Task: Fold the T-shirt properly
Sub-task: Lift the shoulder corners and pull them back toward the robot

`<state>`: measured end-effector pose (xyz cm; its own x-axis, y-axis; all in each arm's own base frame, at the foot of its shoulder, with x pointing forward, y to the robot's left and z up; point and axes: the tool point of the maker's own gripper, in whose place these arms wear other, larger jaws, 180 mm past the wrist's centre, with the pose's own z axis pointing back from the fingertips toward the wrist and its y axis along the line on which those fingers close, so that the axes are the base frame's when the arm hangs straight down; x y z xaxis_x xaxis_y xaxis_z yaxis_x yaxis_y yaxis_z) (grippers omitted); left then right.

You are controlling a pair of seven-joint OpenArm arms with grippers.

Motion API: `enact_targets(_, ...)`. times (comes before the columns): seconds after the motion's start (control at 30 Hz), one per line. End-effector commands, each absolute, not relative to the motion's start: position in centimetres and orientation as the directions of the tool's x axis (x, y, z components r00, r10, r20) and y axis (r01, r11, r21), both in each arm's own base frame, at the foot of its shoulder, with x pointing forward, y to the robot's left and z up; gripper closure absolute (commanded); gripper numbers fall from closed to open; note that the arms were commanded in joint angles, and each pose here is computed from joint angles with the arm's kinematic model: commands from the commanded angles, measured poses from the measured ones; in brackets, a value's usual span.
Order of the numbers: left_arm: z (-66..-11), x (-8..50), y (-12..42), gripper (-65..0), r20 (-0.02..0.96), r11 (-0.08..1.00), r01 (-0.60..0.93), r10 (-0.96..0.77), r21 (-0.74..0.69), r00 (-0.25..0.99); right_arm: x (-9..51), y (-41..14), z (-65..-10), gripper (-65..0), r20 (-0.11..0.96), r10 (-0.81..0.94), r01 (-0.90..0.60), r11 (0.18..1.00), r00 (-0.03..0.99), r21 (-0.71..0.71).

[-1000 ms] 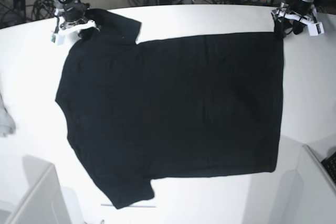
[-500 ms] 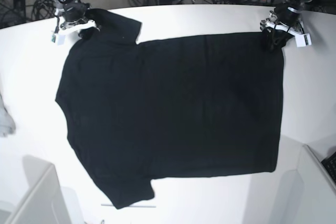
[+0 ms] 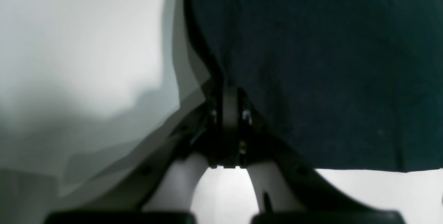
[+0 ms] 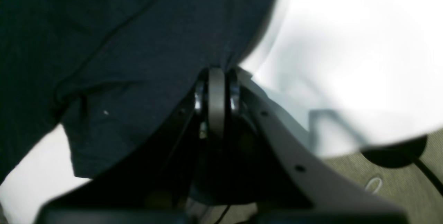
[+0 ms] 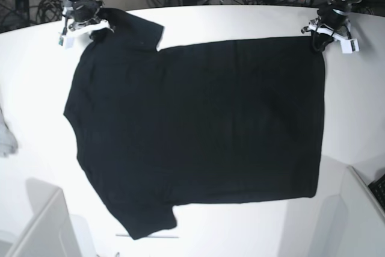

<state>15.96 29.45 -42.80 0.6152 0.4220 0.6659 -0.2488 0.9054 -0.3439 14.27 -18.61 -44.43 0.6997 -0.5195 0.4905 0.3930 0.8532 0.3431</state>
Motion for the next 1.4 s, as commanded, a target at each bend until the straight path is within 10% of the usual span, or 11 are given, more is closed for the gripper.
enact_targets(0.0,-42.6,15.2,29.9,0.0,0.663,0.913,-0.252,0.406,-0.32,0.629,13.1,-18.7,-44.9,0.0,0.457,-0.51,0.404,0.859,0.729,0.315)
enact_targets(1.37,-36.0,18.6,29.0,0.0,0.703,0.991,-0.131,0.118,-0.036,0.701,22.0,-17.6,-35.8,0.0,0.672,-0.446,0.235,0.892,0.591,0.385)
